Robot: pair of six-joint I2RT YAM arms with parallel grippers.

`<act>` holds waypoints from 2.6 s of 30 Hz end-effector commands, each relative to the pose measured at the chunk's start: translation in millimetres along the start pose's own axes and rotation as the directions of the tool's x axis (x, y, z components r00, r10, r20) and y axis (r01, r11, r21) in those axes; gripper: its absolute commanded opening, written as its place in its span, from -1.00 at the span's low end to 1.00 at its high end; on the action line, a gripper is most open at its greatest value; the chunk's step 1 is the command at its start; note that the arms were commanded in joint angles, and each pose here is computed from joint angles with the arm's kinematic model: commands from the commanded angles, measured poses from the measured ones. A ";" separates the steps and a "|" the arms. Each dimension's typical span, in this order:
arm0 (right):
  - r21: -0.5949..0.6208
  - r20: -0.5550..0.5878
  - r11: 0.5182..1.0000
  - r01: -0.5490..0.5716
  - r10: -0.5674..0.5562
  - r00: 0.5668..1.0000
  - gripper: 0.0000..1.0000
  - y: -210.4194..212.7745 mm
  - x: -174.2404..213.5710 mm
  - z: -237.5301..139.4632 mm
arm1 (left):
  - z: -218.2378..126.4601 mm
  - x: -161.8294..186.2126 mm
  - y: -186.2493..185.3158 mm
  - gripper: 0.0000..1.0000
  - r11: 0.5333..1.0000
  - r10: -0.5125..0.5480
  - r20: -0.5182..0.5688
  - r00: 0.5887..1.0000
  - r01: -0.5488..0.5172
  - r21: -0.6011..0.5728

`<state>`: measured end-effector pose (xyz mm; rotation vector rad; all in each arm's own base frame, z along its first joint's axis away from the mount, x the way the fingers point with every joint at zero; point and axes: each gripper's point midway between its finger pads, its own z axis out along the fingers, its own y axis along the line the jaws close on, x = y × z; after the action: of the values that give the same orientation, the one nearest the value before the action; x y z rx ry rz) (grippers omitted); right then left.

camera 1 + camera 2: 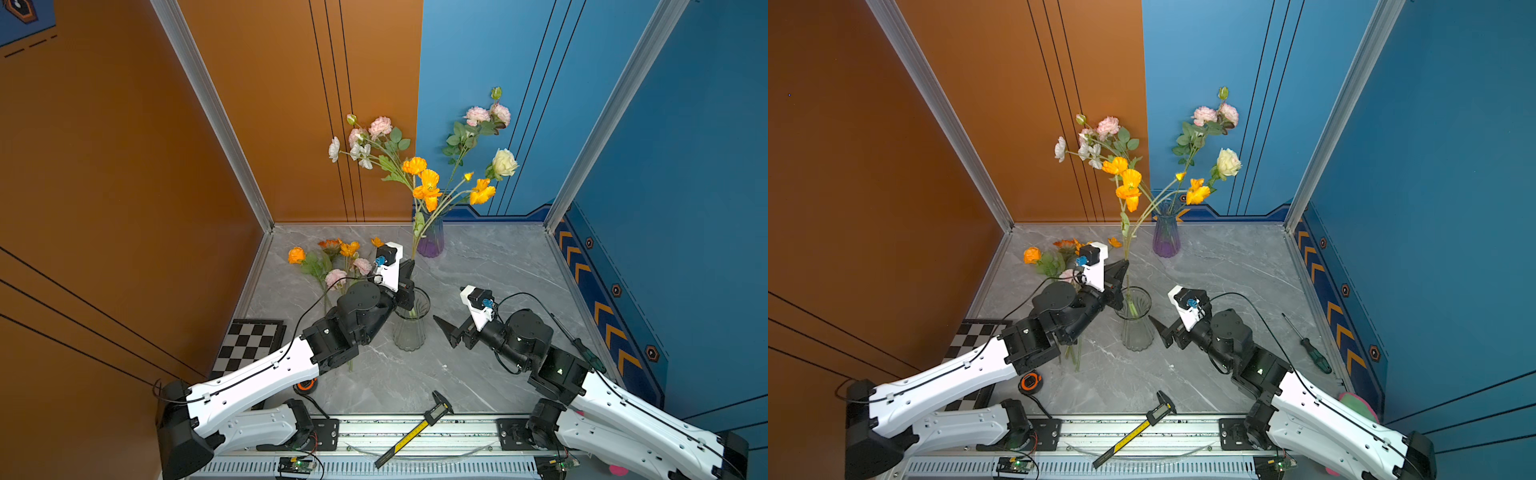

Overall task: Arrange the flowers into the vase
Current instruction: 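Carry the orange flowers over the clear vase and lower the stems inside, then open the left gripper to release the orange flowers and draw back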

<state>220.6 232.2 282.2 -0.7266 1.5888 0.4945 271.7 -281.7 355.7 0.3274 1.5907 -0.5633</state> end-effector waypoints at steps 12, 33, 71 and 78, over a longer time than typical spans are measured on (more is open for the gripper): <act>-0.018 0.024 1.000 0.000 0.000 1.000 1.00 2.3 -2.3 -2.0 | -6.9 61.6 -10.0 -1.00 0.995 0.020 -0.064 0.998 -0.013 0.096; -0.026 0.017 1.000 0.002 -0.002 1.000 1.00 3.6 -0.2 -0.3 | -23.3 71.5 9.3 -0.46 0.999 0.026 -0.102 0.994 -0.022 0.036; -0.250 -0.103 0.964 0.091 -0.120 0.987 1.00 53.3 14.0 6.9 | -77.0 260.0 205.1 -0.52 0.698 -0.641 -0.574 0.509 0.074 -0.713; -0.255 -0.103 0.963 0.091 -0.121 0.987 1.00 54.3 15.1 7.3 | -54.2 279.9 214.4 -0.52 0.698 -0.651 -0.583 0.487 0.081 -0.711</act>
<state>191.4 270.2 251.7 -1.0232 1.6266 0.5694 291.5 -98.3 39.6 -0.3939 2.7486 -0.1139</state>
